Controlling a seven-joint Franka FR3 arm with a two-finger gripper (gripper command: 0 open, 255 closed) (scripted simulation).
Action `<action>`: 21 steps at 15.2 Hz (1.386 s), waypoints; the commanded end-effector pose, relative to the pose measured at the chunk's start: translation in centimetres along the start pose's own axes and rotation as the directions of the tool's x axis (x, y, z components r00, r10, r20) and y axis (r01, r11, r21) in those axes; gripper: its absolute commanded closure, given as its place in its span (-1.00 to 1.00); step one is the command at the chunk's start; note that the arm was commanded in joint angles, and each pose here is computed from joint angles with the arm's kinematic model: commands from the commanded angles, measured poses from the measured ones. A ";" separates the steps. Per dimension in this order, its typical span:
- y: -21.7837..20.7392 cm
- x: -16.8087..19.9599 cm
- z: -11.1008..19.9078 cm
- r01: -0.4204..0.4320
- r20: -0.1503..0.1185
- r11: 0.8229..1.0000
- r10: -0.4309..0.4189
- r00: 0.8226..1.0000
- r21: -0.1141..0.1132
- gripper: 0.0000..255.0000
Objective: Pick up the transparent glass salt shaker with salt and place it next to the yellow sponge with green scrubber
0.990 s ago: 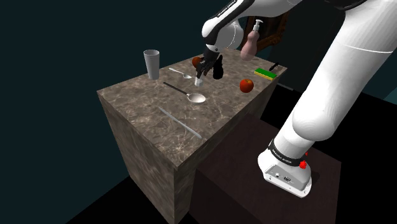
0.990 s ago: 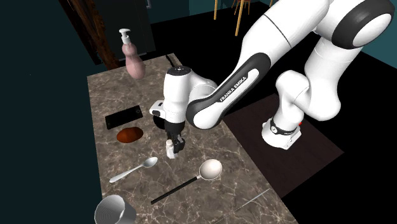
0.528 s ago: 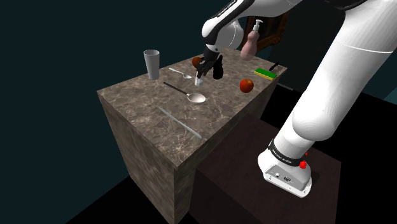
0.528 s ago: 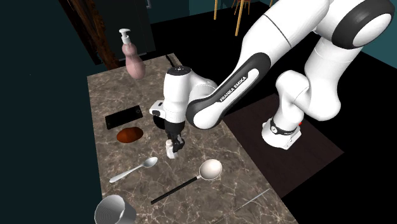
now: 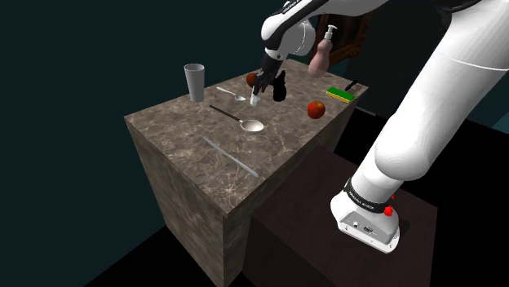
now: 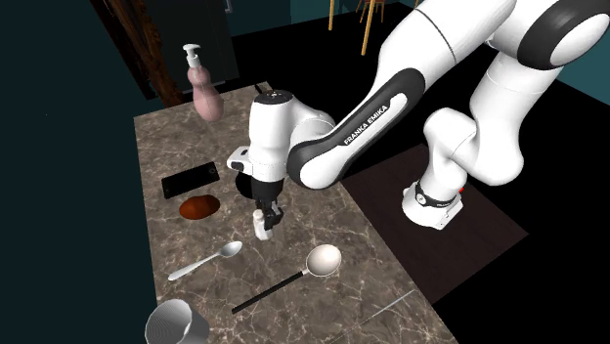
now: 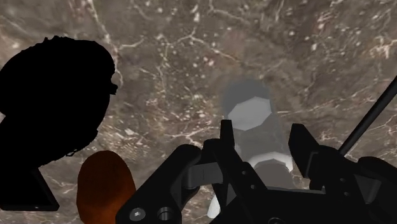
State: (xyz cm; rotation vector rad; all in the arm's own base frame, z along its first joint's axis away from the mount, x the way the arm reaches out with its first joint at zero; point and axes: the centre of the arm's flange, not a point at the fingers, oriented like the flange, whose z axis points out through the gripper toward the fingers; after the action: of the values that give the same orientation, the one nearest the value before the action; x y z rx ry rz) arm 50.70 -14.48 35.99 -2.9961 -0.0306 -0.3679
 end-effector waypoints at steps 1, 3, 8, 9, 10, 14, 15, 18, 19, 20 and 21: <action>-0.2 0.3 -1.1 0.000 0.000 1.000 0.000 1.000 0.000 1.00; -0.3 0.5 -2.1 0.000 0.000 1.000 0.000 1.000 0.000 1.00; -0.6 1.1 -4.6 0.000 0.000 1.000 0.000 1.000 0.000 1.00; -0.7 1.3 -5.1 0.000 0.000 1.000 0.000 1.000 0.000 1.00; -0.7 1.4 -5.7 0.000 0.000 1.000 0.000 1.000 0.000 1.00; -1.0 1.9 -7.7 0.000 0.000 1.000 0.000 1.000 0.000 1.00; -1.0 2.0 -8.2 0.000 0.000 1.000 0.000 1.000 0.000 1.00; -1.2 2.4 -9.7 0.000 0.000 1.000 0.000 1.000 0.000 1.00; -1.3 2.6 -10.2 0.000 0.000 1.000 0.000 1.000 0.000 1.00; -1.4 2.7 -10.7 0.000 0.000 1.000 0.000 1.000 0.000 1.00; -1.4 2.8 -11.2 0.000 0.000 1.000 0.000 1.000 0.000 1.00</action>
State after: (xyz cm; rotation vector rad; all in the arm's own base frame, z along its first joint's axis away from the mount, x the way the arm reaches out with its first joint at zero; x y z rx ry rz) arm 50.66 -14.45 47.08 -2.9963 -0.0308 -0.3680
